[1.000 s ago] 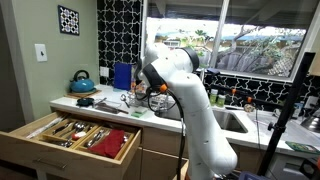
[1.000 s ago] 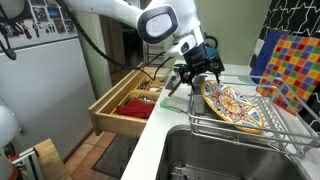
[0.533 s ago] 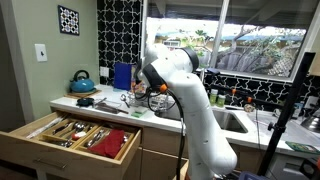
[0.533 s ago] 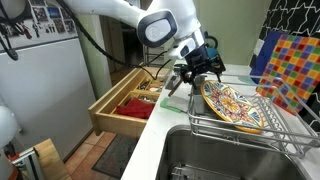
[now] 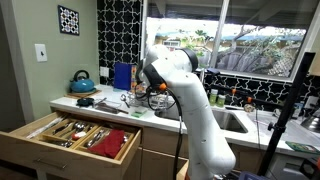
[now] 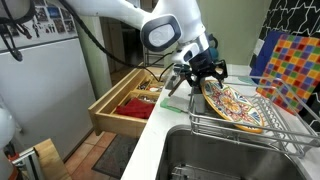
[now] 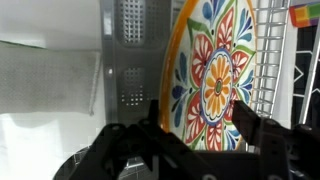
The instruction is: Pick up the plate from the dish rack, turn it one hundred and eighty degrees clockwise and put it back in the dish rack
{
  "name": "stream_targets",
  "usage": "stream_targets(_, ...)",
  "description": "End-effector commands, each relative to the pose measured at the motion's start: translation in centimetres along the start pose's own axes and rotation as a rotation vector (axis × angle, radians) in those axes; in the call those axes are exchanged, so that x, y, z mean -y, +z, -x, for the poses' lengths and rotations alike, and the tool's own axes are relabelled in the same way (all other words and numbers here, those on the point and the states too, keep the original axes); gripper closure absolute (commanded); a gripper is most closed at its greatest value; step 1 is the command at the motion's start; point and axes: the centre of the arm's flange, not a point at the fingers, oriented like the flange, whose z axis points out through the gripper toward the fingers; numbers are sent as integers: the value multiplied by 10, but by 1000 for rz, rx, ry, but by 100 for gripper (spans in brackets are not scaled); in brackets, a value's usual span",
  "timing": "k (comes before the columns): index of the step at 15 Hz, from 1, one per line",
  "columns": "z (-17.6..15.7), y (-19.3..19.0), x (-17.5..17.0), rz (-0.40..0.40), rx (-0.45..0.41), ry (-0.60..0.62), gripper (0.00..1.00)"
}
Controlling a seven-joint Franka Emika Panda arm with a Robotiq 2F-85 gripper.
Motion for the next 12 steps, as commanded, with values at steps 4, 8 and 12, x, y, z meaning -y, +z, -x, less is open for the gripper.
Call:
stream_targets(4,2,-8,15,-13,49,37,20)
stream_targets(8,7,-17,22,-31,63,34,18)
stream_targets(12,8,-19,34,-41,72,52,22)
